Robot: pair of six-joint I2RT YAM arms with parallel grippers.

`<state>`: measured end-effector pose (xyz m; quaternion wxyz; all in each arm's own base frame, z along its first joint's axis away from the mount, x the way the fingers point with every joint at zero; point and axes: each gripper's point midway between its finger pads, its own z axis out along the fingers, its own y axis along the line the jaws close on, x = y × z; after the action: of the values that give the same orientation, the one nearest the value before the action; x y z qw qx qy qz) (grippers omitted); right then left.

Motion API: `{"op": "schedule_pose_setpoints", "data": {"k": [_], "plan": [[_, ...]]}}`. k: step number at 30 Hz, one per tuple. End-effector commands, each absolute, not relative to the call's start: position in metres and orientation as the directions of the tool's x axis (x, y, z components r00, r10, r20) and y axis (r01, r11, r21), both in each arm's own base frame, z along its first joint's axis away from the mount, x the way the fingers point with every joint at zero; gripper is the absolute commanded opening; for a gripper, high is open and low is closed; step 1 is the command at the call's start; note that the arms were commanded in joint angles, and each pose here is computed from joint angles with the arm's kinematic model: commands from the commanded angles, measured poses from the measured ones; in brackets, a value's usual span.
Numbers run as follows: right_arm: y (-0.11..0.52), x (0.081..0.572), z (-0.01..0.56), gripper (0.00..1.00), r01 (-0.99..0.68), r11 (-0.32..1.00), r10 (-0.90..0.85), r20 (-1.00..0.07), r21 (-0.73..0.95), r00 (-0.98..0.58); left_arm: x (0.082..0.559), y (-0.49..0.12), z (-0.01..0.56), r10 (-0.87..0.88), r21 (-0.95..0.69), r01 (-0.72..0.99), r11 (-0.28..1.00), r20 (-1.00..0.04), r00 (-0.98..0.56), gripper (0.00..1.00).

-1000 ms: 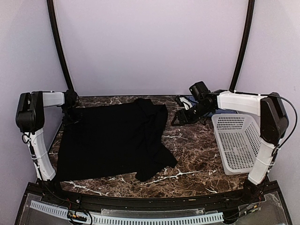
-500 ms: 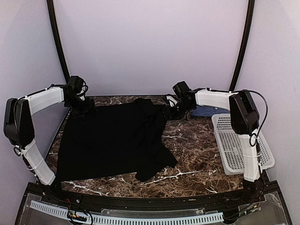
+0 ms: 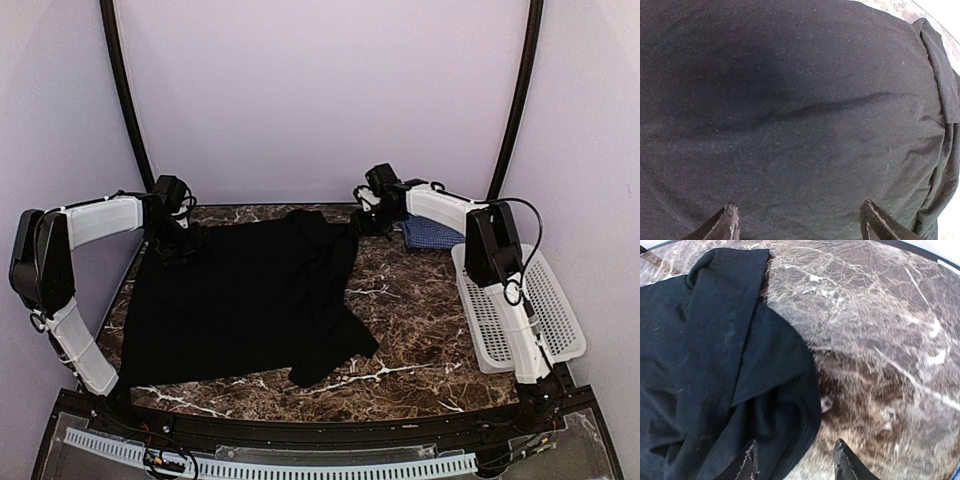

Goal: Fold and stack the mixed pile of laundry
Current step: Flatten out the crumpled T-shirt at the center of the board.

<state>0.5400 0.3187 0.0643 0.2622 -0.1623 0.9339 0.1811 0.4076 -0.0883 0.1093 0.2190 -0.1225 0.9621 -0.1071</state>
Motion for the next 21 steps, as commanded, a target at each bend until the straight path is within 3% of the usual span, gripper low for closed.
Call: {"op": "schedule_pose_setpoints", "data": {"k": [1, 6, 10, 17, 21], "plan": [[0.317, 0.550, 0.052, 0.47, -0.402, 0.893, -0.239, -0.542, 0.204, -0.806, 0.408, -0.089, 0.120, -0.275, -0.266, -0.172, 0.949, -0.423, -0.864, 0.83], [0.324, 0.545, 0.037, 0.32, -0.434, 0.877, -0.278, -0.520, 0.205, -0.808, 0.409, -0.090, 0.124, -0.278, -0.272, -0.171, 0.947, -0.427, -0.860, 0.83], [0.311, 0.550, 0.039, 0.00, -0.425, 0.892, -0.291, -0.520, 0.157, -0.803, 0.409, -0.088, 0.126, -0.278, -0.261, -0.176, 0.949, -0.431, -0.859, 0.83], [0.250, 0.608, 0.087, 0.00, -0.287, 0.957, -0.199, -0.653, 0.029, -0.731, 0.409, -0.084, 0.120, -0.269, -0.232, -0.183, 0.955, -0.426, -0.864, 0.83], [0.235, 0.628, 0.102, 0.00, -0.265, 0.962, -0.145, -0.688, 0.071, -0.711, 0.408, -0.081, 0.113, -0.263, -0.212, -0.189, 0.959, -0.413, -0.872, 0.83]]}}
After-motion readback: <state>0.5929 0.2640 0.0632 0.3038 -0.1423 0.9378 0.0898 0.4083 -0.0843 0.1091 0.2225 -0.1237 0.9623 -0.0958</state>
